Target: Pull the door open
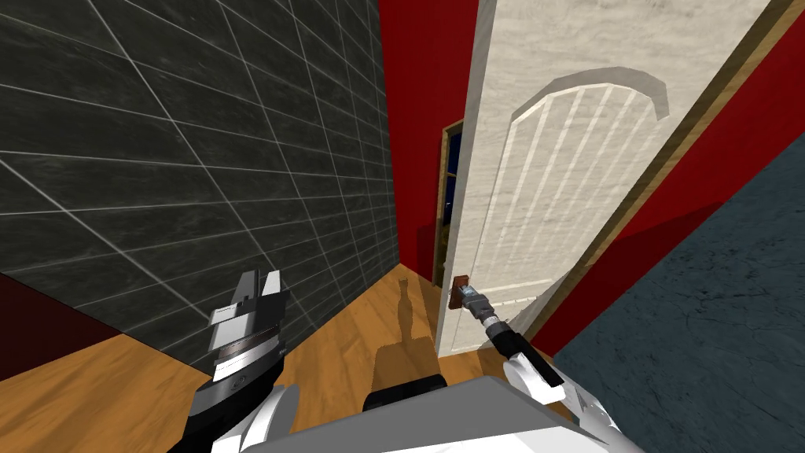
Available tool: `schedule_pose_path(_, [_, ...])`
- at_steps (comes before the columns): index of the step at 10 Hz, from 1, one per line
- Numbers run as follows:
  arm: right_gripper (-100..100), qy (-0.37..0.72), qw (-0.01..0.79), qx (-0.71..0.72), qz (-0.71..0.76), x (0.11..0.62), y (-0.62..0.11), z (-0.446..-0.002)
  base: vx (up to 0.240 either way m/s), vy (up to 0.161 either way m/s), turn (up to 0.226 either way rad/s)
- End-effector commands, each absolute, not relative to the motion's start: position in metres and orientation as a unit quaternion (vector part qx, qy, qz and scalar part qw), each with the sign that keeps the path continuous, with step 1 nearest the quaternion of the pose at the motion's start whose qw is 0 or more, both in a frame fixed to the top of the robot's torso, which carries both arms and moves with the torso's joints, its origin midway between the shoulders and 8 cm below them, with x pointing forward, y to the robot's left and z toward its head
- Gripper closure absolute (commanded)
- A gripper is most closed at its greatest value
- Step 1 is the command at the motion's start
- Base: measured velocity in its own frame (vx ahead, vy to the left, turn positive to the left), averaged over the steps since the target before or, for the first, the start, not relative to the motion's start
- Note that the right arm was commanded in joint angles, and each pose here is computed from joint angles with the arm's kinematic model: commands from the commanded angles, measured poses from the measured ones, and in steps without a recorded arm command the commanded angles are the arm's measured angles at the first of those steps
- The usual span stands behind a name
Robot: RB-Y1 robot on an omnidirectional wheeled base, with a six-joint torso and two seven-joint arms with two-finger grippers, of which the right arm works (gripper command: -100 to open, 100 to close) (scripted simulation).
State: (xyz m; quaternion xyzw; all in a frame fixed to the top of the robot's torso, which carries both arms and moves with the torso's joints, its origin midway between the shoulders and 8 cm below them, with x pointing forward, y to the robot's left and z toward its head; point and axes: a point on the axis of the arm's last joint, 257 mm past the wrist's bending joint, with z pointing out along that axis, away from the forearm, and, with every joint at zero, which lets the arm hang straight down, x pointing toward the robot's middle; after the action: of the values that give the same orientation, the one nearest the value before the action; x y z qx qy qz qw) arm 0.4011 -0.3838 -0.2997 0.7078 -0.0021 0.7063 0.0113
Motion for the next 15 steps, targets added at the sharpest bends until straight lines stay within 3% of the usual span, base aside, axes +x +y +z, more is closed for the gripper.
schedule_pose_path(1, [100,0.003,0.000,0.706,0.708,0.394,-0.379,-0.296,-0.049,-0.036,-0.019])
schedule_pose_path(15, [100,0.051,-0.029,0.698,0.713,0.303,-0.402,-0.301,-0.010,0.002,0.000])
